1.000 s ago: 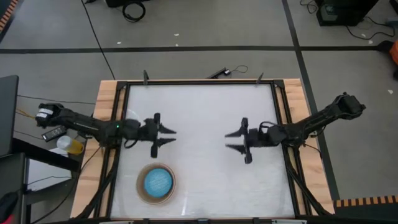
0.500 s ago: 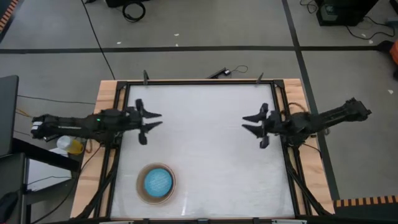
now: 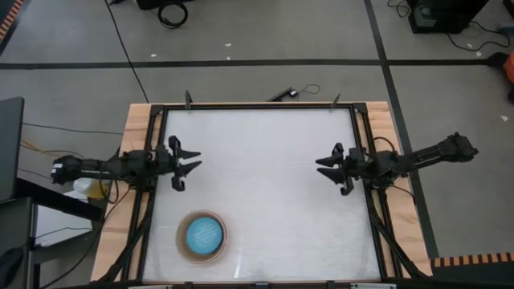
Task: Nest bowls inside each other
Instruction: Return to Home Position
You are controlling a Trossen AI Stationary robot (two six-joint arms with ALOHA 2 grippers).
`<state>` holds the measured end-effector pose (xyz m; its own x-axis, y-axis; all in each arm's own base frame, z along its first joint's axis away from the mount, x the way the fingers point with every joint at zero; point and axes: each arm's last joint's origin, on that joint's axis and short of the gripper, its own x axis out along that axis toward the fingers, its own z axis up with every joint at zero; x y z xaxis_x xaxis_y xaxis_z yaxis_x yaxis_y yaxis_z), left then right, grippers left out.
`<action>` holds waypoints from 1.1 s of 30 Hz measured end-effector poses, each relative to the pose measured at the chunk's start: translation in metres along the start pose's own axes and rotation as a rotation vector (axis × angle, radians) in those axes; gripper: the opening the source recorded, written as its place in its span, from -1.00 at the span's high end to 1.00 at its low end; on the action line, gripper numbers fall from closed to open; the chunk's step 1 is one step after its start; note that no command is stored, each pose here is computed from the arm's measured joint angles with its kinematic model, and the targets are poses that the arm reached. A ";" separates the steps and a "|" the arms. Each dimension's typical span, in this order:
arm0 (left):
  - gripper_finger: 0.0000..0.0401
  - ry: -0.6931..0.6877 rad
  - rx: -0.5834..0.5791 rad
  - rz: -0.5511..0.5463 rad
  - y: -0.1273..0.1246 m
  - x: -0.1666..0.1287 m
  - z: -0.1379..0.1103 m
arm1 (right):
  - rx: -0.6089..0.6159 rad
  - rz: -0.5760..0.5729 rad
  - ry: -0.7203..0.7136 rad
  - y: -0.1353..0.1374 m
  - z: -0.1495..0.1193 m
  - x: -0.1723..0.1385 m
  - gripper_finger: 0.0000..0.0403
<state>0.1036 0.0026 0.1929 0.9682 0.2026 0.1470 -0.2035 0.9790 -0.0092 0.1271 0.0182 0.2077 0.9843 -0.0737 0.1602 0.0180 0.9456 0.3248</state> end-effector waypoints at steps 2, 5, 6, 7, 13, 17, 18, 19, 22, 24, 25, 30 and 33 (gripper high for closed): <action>0.29 -0.021 0.011 0.010 0.001 -0.002 0.004 | -0.001 -0.030 0.007 -0.004 -0.002 0.000 0.22; 0.29 -0.017 0.032 0.019 0.003 -0.007 0.012 | -0.023 -0.034 0.008 -0.007 -0.001 0.000 0.22; 0.29 -0.004 0.037 0.023 0.003 -0.009 0.014 | -0.034 -0.025 0.008 -0.008 0.000 0.000 0.22; 0.29 0.008 0.042 0.025 0.004 -0.011 0.015 | -0.043 -0.014 0.012 -0.009 0.000 -0.001 0.22; 0.29 0.063 0.042 0.019 0.004 -0.014 0.011 | -0.063 -0.036 0.046 -0.017 0.002 -0.013 0.22; 0.29 0.122 0.028 0.013 0.004 -0.015 0.005 | -0.046 -0.017 0.009 -0.018 0.001 -0.019 0.22; 0.29 0.127 0.026 0.010 0.004 -0.014 0.004 | -0.039 -0.018 0.011 -0.020 -0.002 -0.021 0.22; 0.29 0.120 0.023 0.008 0.003 -0.014 0.002 | -0.032 -0.020 0.016 -0.021 -0.006 -0.021 0.22; 0.29 0.099 0.017 0.006 0.002 -0.012 -0.005 | -0.026 -0.044 0.026 -0.026 -0.018 -0.023 0.22; 0.29 0.100 0.014 0.006 0.002 -0.011 -0.010 | -0.025 -0.051 0.037 -0.026 -0.019 -0.023 0.22; 0.29 0.101 0.011 0.006 0.002 -0.011 -0.012 | -0.025 -0.048 0.034 -0.026 -0.018 -0.023 0.22; 0.29 0.073 -0.011 0.008 0.001 -0.010 -0.019 | -0.030 -0.026 0.040 -0.025 -0.018 -0.023 0.22; 0.29 0.078 -0.020 0.008 0.001 -0.010 -0.019 | -0.027 -0.024 0.055 -0.025 -0.020 -0.023 0.22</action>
<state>0.0966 0.0023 0.1726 0.9750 0.2109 0.0694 -0.2093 0.9774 -0.0296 0.1072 0.0023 0.1774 0.9917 -0.0795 0.1013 0.0454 0.9521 0.3025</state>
